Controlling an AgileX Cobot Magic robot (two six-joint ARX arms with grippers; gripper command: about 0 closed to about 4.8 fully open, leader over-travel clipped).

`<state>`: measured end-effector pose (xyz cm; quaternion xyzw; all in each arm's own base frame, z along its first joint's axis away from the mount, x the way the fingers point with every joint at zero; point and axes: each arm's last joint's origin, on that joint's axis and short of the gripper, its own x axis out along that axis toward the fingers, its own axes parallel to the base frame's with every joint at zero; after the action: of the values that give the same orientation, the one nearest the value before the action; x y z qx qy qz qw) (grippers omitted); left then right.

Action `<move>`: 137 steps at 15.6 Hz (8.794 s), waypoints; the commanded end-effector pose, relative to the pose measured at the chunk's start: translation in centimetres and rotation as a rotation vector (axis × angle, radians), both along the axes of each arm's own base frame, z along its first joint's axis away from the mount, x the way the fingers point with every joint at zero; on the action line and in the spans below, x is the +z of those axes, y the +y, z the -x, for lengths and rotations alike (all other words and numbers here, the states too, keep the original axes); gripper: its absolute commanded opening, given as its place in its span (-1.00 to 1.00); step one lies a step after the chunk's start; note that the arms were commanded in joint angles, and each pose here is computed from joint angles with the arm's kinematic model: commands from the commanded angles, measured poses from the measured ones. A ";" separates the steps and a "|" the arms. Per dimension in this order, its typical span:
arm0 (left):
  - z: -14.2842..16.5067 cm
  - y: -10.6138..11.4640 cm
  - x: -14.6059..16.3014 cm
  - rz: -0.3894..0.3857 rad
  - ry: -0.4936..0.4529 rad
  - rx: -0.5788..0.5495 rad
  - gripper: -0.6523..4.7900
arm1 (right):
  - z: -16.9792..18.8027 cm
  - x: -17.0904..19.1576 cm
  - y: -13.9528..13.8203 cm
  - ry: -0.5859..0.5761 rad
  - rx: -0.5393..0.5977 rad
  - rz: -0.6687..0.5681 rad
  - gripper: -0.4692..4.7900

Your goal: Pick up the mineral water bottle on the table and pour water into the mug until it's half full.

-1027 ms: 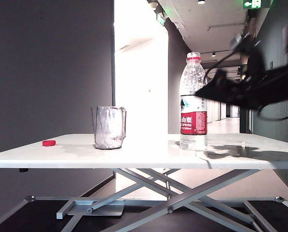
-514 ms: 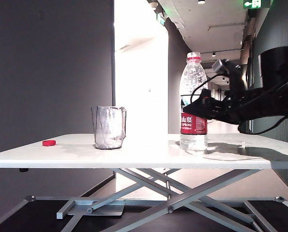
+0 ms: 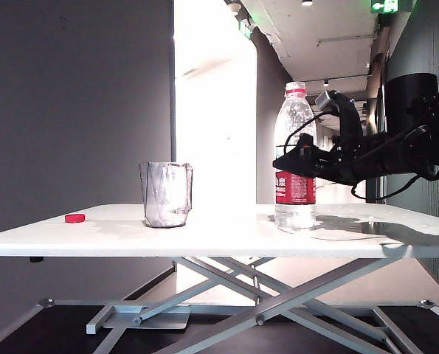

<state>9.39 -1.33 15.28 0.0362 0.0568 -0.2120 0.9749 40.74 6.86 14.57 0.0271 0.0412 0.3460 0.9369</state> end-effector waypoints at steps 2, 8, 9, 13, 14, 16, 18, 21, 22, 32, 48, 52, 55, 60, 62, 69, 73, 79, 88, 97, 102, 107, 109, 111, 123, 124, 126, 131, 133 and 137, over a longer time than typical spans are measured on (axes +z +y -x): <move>0.0 0.0 0.0 -0.004 0.003 -0.005 -0.78 | -0.2 0.4 0.1 -0.033 -0.003 0.008 1.00; 0.0 0.0 0.0 -0.004 0.003 -0.005 -0.78 | -0.1 0.5 0.3 -0.042 0.002 0.011 1.00; 0.0 0.0 0.0 -0.003 0.003 -0.005 -0.78 | -0.1 0.5 0.3 -0.042 0.003 0.011 0.98; 0.0 0.0 0.0 -0.004 0.003 -0.005 -0.78 | -0.1 0.5 0.5 -0.042 0.012 0.010 0.28; 0.0 0.0 0.0 -0.004 0.003 -0.005 -0.78 | -0.1 0.5 0.6 -0.042 0.014 0.010 0.28; 0.0 0.0 0.0 -0.004 0.002 -0.005 -0.78 | 0.0 0.5 0.8 -0.042 0.020 0.010 0.28; 0.0 0.0 0.0 -0.021 -0.005 -0.008 -0.78 | 0.0 0.5 0.9 -0.041 0.024 0.010 0.14; 0.0 0.0 0.0 -0.020 -0.005 -0.007 -0.78 | 0.0 0.5 0.9 -0.041 0.024 0.010 0.09; 0.0 0.0 0.0 -0.021 -0.005 -0.008 -0.78 | 0.0 0.5 1.0 -0.035 0.031 0.001 0.09; 0.0 0.0 0.0 -0.020 -0.005 -0.007 -0.78 | 0.1 4.6 1.8 -0.006 0.056 0.143 -0.05; 0.0 0.0 0.0 -0.021 -0.005 -0.006 -0.78 | 0.7 9.2 12.4 -0.090 -0.258 0.810 -0.05; 0.0 0.0 0.0 -0.021 -0.005 -0.006 -0.78 | 1.3 9.2 13.9 -0.160 -0.260 0.929 -0.05; 0.0 0.0 0.0 -0.021 -0.005 -0.006 -0.78 | 1.4 9.1 14.8 -0.179 -0.280 1.012 -0.05; 0.0 0.0 0.0 -0.021 -0.004 0.001 -0.78 | 1.1 8.5 16.1 -0.221 -0.292 1.194 -0.05; 0.0 0.0 0.0 -0.021 -0.005 0.001 -0.78 | 1.0 8.4 16.0 -0.235 -0.314 1.287 -0.05; 0.0 0.0 0.0 -0.021 -0.005 0.001 -0.78 | 1.0 8.5 15.9 -0.295 -0.292 1.452 -0.05; 0.0 0.0 0.0 -0.021 -0.005 0.001 -0.78 | 0.9 8.8 15.9 -0.352 -0.282 1.539 -0.05; 0.0 0.0 0.0 -0.021 -0.004 0.000 -0.78 | 0.9 8.9 15.9 -0.372 -0.276 1.579 -0.05; 0.0 0.0 0.0 -0.021 -0.005 0.000 -0.78 | 0.8 9.1 15.9 -0.391 -0.287 1.593 -0.05; 0.0 0.0 0.0 -0.021 -0.005 0.000 -0.78 | 0.8 9.3 15.9 -0.412 -0.296 1.592 -0.05; 0.0 0.0 0.0 -0.021 -0.004 0.000 -0.78 | 0.8 9.2 16.1 -0.327 -0.341 1.339 -0.05; 0.0 0.0 0.0 -0.021 -0.004 0.001 -0.78 | 0.6 9.1 16.1 -0.149 -0.355 0.845 -0.05; 0.0 0.0 0.0 -0.021 -0.004 0.000 -0.78 | -0.1 9.1 15.0 -0.082 -0.296 0.647 -0.05; 0.0 0.0 0.0 -0.021 -0.005 0.000 -0.78 | -1.7 8.7 12.9 -0.017 -0.268 0.431 -0.05; 0.0 0.0 0.0 -0.022 -0.005 0.000 -0.78 | -3.6 1.9 7.9 -0.036 0.024 0.099 -0.05; 0.0 0.0 0.0 -0.021 -0.004 0.000 -0.78 | -3.3 1.5 7.3 -0.032 0.028 0.071 -0.05; 0.0 0.0 0.0 -0.022 -0.005 0.000 -0.78 | -2.5 0.5 6.3 -0.044 0.070 0.048 0.11; 0.0 0.0 0.0 -0.021 -0.005 0.000 -0.78 | -2.2 0.1 6.3 -0.033 0.129 0.044 1.00; 0.0 0.0 0.0 -0.021 -0.005 0.000 -0.78 | -2.1 0.0 6.3 -0.007 0.148 0.041 1.00; 0.0 0.0 0.0 -0.022 -0.005 0.001 -0.78 | -1.7 -0.1 5.0 0.044 0.207 0.027 1.00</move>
<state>9.39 -1.31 15.26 0.0452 0.0567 -0.2104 0.9749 42.65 12.28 13.91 0.0148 0.0742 0.4351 0.8972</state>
